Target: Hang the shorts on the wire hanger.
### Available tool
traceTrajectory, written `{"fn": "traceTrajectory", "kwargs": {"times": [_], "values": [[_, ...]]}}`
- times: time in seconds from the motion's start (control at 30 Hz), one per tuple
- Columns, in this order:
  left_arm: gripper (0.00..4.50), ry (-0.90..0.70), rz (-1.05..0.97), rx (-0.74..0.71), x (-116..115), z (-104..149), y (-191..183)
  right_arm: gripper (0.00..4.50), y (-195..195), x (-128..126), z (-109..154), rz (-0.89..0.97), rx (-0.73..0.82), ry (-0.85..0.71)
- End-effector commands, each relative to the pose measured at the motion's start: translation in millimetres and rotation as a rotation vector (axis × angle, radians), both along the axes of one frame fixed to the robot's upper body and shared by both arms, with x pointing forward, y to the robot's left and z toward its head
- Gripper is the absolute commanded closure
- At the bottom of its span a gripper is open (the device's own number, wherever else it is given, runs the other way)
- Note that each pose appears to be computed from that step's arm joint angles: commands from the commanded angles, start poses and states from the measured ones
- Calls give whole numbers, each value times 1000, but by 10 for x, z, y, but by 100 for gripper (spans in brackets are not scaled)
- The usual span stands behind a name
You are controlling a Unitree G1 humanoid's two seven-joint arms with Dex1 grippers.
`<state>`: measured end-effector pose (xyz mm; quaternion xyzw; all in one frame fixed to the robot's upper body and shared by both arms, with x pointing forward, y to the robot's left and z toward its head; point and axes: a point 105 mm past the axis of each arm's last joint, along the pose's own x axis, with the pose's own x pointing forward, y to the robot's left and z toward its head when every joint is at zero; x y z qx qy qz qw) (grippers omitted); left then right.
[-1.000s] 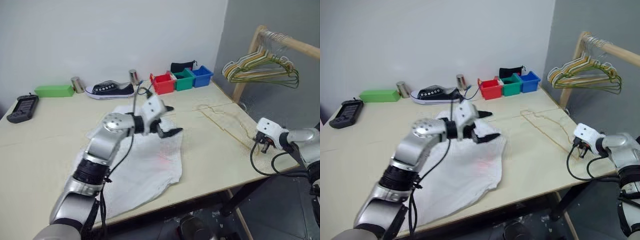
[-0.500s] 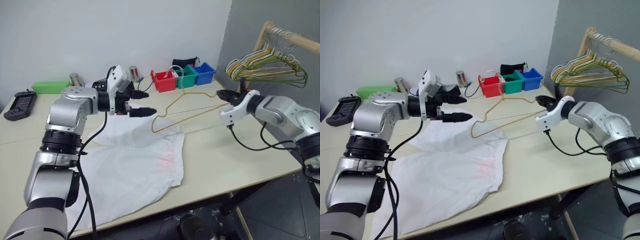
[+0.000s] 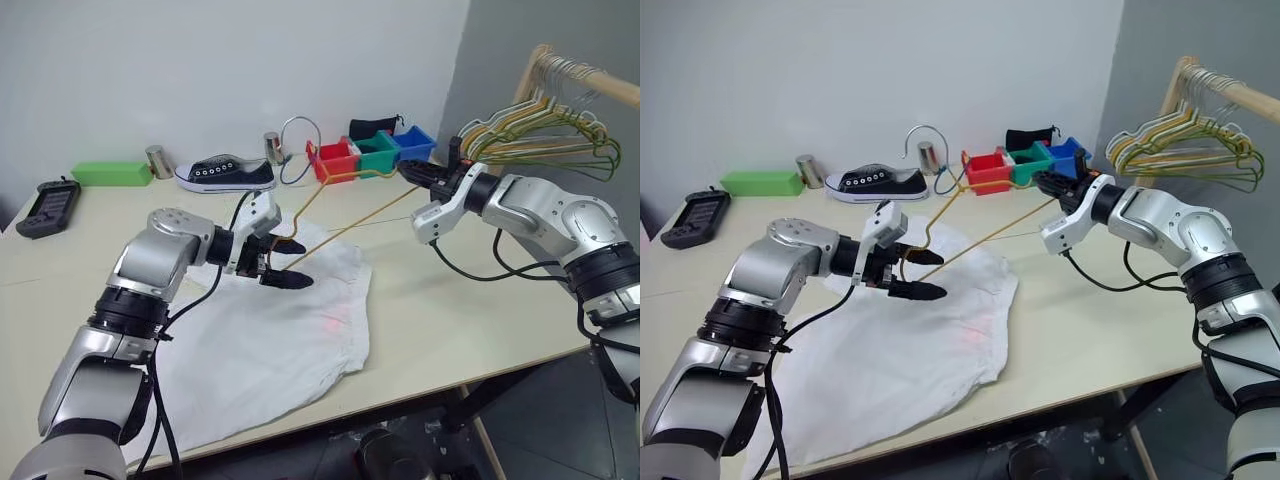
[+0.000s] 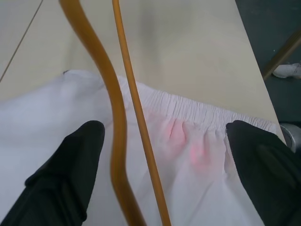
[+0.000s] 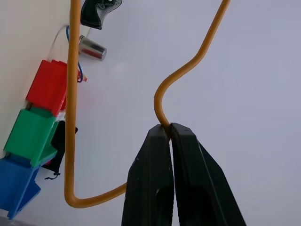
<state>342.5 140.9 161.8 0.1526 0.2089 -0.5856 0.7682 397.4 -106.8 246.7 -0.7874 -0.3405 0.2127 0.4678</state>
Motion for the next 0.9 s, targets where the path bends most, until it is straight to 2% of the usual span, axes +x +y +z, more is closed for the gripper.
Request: {"fn": "traceTrajectory", "kwargs": {"times": [0.03, 0.27, 0.43, 0.57, 0.73, 0.8, 0.83, 0.87, 0.9], "values": [[113, -68, 33, -12, 80, 130, -11, 450, 60, -41, 262, 25, 46, -69], [247, -62, 22, -4, 68, 110, -14, 450, 47, -17, 279, 11, 56, -66], [366, -61, 23, 10, 70, 72, 5, 450, 37, -27, 277, 7, 60, -61], [444, -65, 19, 16, 73, 62, 12, 450, 36, -21, 282, -1, 63, -57], [448, -143, 60, 60, 192, 66, 37, 450, 47, -38, 226, 0, 61, -8], [450, -189, 63, 100, 231, 44, 56, 401, 37, -31, 133, -16, 65, 70], [450, -210, 71, 117, 256, 32, 66, 398, 30, -29, 84, -26, 70, 115], [450, -233, 83, 129, 286, 28, 73, 362, 25, -32, 37, -35, 69, 157], [450, -265, 102, 147, 330, 27, 88, 345, 22, -42, 8, -41, 79, 198]]}}
